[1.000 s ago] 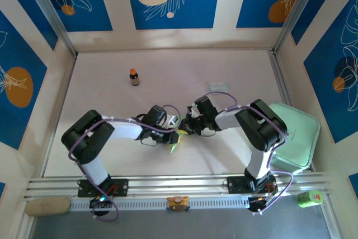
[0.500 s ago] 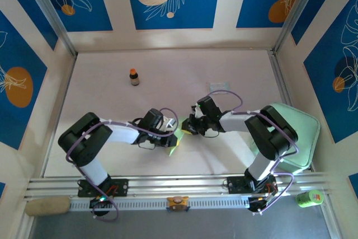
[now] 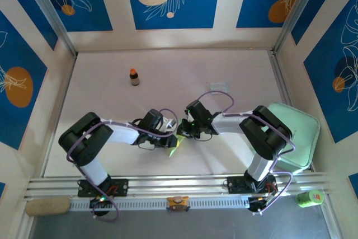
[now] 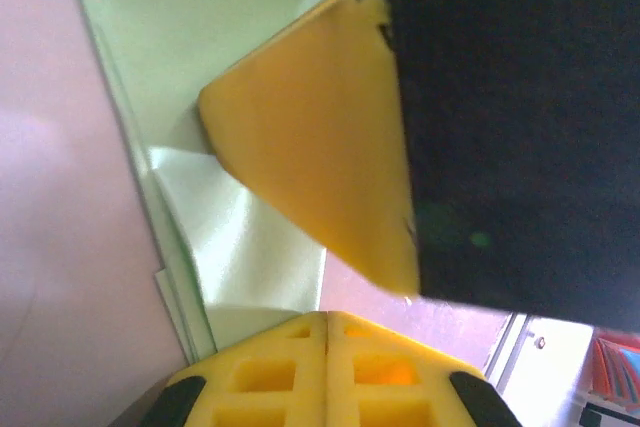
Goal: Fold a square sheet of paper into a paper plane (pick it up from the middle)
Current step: Fold the wing for the fifth time at the center of the table.
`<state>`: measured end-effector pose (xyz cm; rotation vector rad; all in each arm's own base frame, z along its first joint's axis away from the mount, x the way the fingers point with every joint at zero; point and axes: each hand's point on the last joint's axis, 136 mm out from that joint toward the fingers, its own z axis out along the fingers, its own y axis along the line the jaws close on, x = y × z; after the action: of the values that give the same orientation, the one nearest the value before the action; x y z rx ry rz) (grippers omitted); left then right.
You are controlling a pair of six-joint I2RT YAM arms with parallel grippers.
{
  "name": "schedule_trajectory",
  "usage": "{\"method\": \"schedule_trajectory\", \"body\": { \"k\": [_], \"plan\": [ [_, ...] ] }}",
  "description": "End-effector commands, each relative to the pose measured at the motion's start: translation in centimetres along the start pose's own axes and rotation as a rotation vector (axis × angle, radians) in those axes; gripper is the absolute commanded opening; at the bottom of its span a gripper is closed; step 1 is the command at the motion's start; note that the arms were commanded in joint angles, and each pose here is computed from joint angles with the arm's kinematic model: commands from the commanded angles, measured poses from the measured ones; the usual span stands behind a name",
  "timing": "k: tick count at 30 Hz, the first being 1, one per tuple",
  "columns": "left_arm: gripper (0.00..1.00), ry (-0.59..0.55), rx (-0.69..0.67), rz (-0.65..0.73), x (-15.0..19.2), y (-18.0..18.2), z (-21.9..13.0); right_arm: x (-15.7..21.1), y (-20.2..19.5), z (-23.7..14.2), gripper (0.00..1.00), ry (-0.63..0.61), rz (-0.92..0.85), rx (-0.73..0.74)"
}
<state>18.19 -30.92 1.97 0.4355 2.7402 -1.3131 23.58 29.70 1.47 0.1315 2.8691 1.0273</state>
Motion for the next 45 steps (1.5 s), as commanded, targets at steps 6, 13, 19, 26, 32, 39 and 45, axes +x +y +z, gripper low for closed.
{"method": "schedule_trajectory", "body": {
  "k": [6,13,19,26,32,39,45],
  "plan": [
    [0.00,0.074,-0.060,-0.084,2.7,2.7,0.7,-0.9,-4.1,-0.4,0.11,-0.024,0.117,0.052],
    [0.00,0.096,-0.042,-0.115,3.4,3.2,1.4,-2.2,-4.2,-1.2,0.12,-0.048,0.140,-0.027],
    [0.00,0.107,-0.040,-0.122,3.5,3.3,1.5,-3.4,-5.1,-2.1,0.12,-0.080,0.177,-0.048],
    [0.00,0.110,-0.041,-0.125,3.5,3.3,1.5,-4.6,-7.6,-3.2,0.12,-0.137,0.269,0.023],
    [0.00,0.114,-0.043,-0.127,3.6,3.4,1.5,-5.4,-9.1,-4.0,0.12,-0.164,0.324,0.077],
    [0.00,0.118,-0.041,-0.127,3.7,3.3,1.6,-6.8,-10.0,-5.4,0.11,-0.213,0.365,0.118],
    [0.00,0.120,-0.038,-0.127,3.7,3.3,1.6,-8.1,-9.4,-6.8,0.08,-0.242,0.322,0.134]
  ]
}}
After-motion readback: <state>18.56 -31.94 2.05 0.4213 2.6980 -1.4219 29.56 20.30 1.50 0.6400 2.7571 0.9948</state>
